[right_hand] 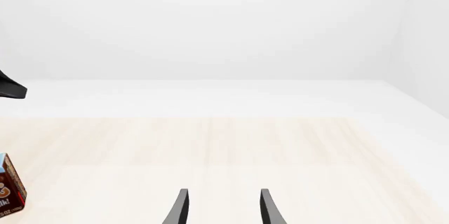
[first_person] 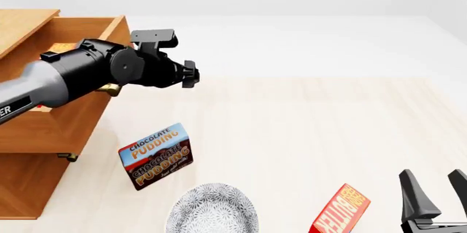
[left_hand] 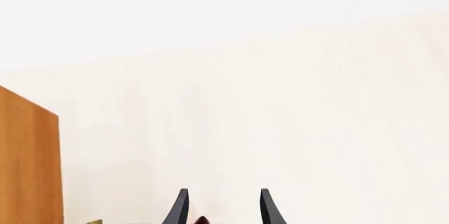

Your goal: Put the butter at the front in the top drawer of the cabinet and close it.

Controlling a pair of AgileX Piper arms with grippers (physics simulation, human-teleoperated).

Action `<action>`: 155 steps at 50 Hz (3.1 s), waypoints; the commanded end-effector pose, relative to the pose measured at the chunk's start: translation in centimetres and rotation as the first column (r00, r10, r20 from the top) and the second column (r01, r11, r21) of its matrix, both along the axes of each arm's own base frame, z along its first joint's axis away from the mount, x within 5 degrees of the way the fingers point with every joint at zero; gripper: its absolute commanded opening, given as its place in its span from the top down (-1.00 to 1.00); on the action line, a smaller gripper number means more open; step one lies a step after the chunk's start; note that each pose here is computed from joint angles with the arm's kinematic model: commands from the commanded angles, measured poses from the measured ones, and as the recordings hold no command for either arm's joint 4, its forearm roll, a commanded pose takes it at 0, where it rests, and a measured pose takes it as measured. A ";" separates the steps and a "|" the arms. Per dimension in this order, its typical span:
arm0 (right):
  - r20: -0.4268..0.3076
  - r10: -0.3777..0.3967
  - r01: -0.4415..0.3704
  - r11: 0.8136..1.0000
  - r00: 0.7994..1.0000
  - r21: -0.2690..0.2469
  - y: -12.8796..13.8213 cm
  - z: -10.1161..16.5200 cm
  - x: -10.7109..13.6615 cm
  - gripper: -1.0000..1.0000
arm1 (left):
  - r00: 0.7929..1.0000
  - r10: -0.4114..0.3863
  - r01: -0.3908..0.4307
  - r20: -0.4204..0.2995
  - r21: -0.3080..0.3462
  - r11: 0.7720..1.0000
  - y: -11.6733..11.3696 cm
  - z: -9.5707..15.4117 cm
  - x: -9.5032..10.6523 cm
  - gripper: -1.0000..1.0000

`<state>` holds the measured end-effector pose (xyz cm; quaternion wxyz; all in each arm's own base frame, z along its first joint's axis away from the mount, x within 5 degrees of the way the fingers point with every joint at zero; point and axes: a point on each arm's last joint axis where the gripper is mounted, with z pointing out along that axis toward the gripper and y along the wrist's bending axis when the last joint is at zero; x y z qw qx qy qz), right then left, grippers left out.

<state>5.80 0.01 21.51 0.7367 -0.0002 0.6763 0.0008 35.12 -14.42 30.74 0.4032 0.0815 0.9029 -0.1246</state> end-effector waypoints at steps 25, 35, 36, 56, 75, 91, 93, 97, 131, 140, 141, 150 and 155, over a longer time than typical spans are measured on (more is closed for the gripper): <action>0.000 0.000 0.000 1.000 1.000 0.000 0.0 0.0 0.0 -1.00 | 0.996 0.086 -0.086 -0.002 0.022 0.996 4.1 0.5 -0.2 -1.00; 0.000 0.000 0.000 1.000 1.000 0.000 0.0 0.0 0.0 -1.00 | 0.993 0.116 -0.116 -0.009 0.027 0.993 5.4 0.3 -0.6 -1.00; 0.000 0.000 0.000 1.000 1.000 0.000 0.0 0.0 0.0 -1.00 | 0.993 0.118 -0.118 -0.012 0.027 0.993 5.5 0.1 -0.6 -1.00; 0.000 0.000 0.000 1.000 1.000 0.000 0.0 0.0 0.0 -1.00 | 0.987 0.161 -0.160 -0.017 0.039 0.986 7.4 0.5 -1.0 -1.00; 0.000 0.000 0.000 1.000 1.000 0.000 0.0 0.0 0.0 -1.00 | 0.982 0.187 -0.186 -0.012 0.043 0.982 8.6 0.8 -1.3 -1.00; 0.000 0.000 0.000 1.000 1.000 0.000 0.0 0.0 0.0 -1.00 | 0.976 0.217 -0.216 -0.011 0.055 0.975 10.1 1.3 -2.0 -1.00; 0.000 0.000 0.000 1.000 1.000 0.000 0.0 0.0 0.0 -1.00 | 0.975 0.221 -0.220 -0.011 0.056 0.974 10.3 1.3 -2.0 -1.00; 0.000 0.000 0.000 1.000 1.000 0.000 0.0 0.0 0.0 -1.00 | 0.972 0.234 -0.233 -0.007 0.052 0.971 10.7 1.3 -2.5 -1.00; 0.000 0.000 0.000 1.000 1.000 0.000 0.0 0.0 0.0 -1.00 | 0.951 0.310 -0.309 -0.009 0.056 0.949 13.4 1.2 -2.5 -1.00; 0.000 0.000 0.000 1.000 1.000 0.000 0.0 0.0 0.0 -1.00 | 0.942 0.336 -0.336 -0.010 0.053 0.941 14.2 0.9 -3.0 -1.00; 0.000 0.000 0.000 1.000 1.000 0.000 0.0 0.0 0.0 -1.00 | 0.942 0.336 -0.336 -0.010 0.053 0.941 14.2 0.9 -3.0 -1.00; 0.000 0.000 0.000 1.000 1.000 0.000 0.0 0.0 0.0 -1.00 | 0.930 0.369 -0.369 0.004 0.037 0.929 15.0 0.8 -3.2 -1.00; 0.000 0.000 0.000 1.000 1.000 0.000 0.0 0.0 0.0 -1.00 | 0.924 0.382 -0.382 0.010 0.044 0.923 15.7 1.2 -3.6 -1.00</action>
